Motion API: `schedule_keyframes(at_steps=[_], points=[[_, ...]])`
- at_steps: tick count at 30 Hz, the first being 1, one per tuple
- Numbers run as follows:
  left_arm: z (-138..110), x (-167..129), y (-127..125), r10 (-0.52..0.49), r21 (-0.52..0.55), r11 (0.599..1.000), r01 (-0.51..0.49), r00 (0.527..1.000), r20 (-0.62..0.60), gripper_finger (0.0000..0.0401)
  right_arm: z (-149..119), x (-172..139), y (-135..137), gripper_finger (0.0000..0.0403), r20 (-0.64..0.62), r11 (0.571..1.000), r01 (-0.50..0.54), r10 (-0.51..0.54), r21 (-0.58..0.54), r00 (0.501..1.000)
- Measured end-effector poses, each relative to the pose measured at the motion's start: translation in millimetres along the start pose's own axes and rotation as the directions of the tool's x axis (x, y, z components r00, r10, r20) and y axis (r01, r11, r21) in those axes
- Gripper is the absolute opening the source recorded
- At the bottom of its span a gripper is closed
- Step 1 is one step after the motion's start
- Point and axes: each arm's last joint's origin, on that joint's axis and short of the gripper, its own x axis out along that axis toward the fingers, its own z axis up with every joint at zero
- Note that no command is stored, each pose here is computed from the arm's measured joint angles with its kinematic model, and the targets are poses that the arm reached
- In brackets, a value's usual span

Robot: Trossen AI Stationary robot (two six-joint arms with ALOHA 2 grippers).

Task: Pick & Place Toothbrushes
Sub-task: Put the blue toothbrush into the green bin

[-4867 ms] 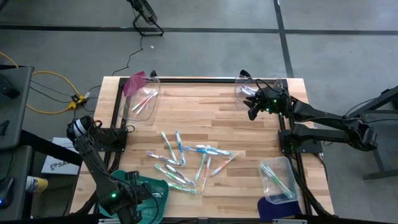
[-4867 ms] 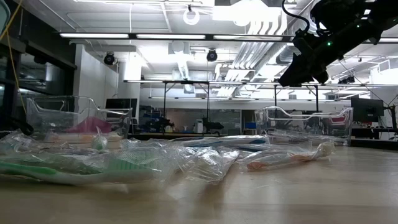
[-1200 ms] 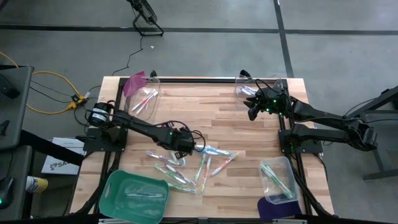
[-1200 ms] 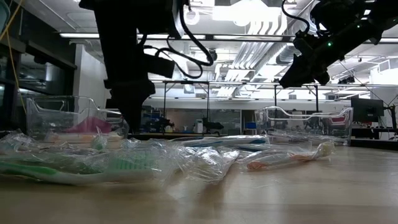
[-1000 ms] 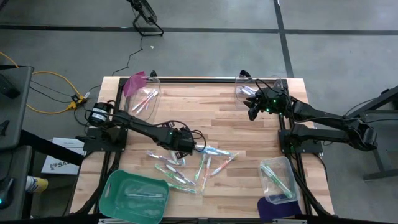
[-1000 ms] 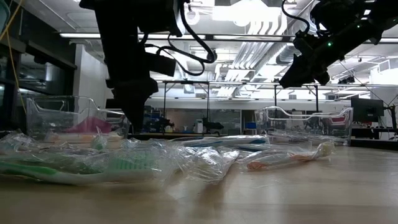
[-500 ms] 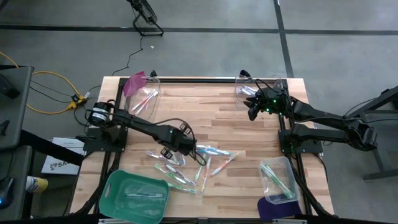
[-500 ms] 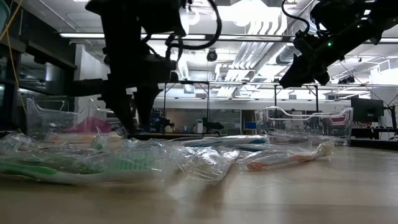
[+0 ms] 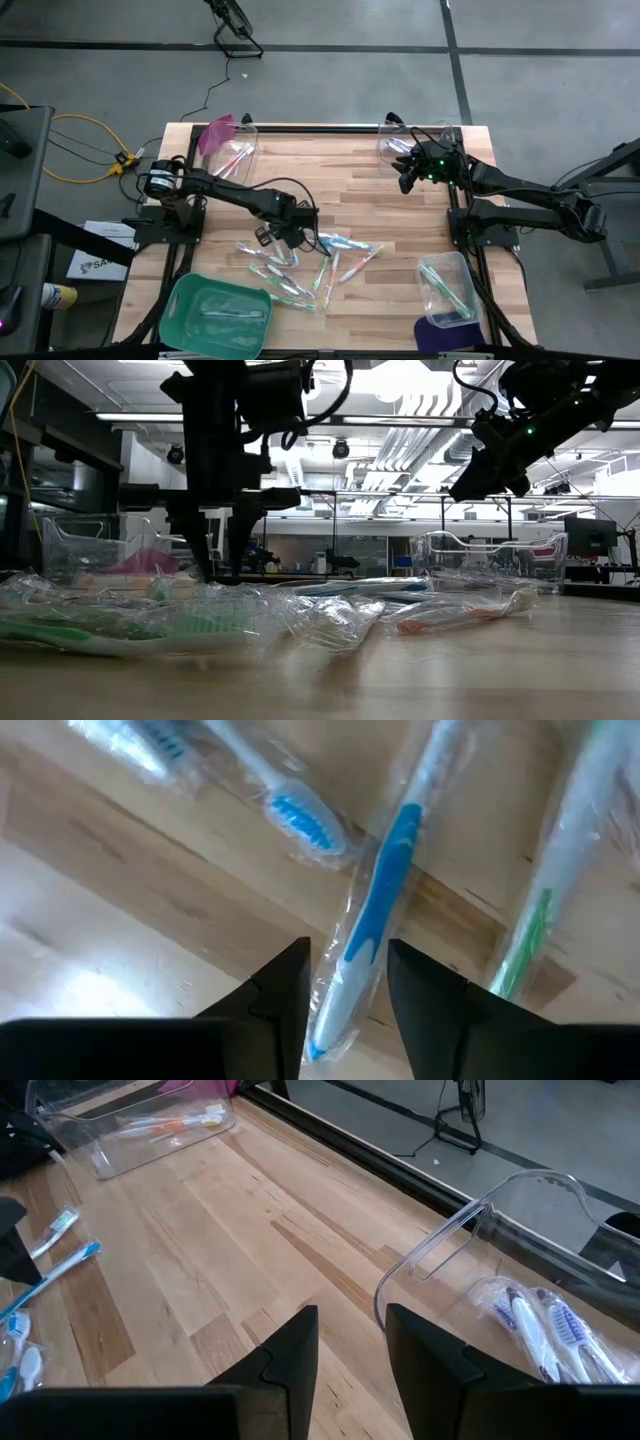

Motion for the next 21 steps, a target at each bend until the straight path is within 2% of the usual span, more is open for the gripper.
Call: schedule_keyframes(at_steps=[3,8,14,21], points=[[0,0,0,0.004,0.054,0.999,-0.004,1.0,0.0,0.0127,0,0,0,0.0113,0.0,1.0,0.0,0.0,0.0,1.0],[0,1,0,0.004,0.082,0.997,-0.004,1.0,0.001,0.0127,0,0,0,0.0113,0.0,1.0,0.0,0.0,0.0,1.0],[-5,16,-11,-0.011,0.153,0.988,0.012,1.0,-0.006,0.0127,0,0,0,0.0113,0.0,1.0,0.0,0.0,0.0,1.0],[-10,25,-18,-0.006,0.155,0.988,0.006,1.0,-0.002,0.0125,0,0,0,0.0113,0.002,1.0,0.004,-0.004,0.0,1.0]])
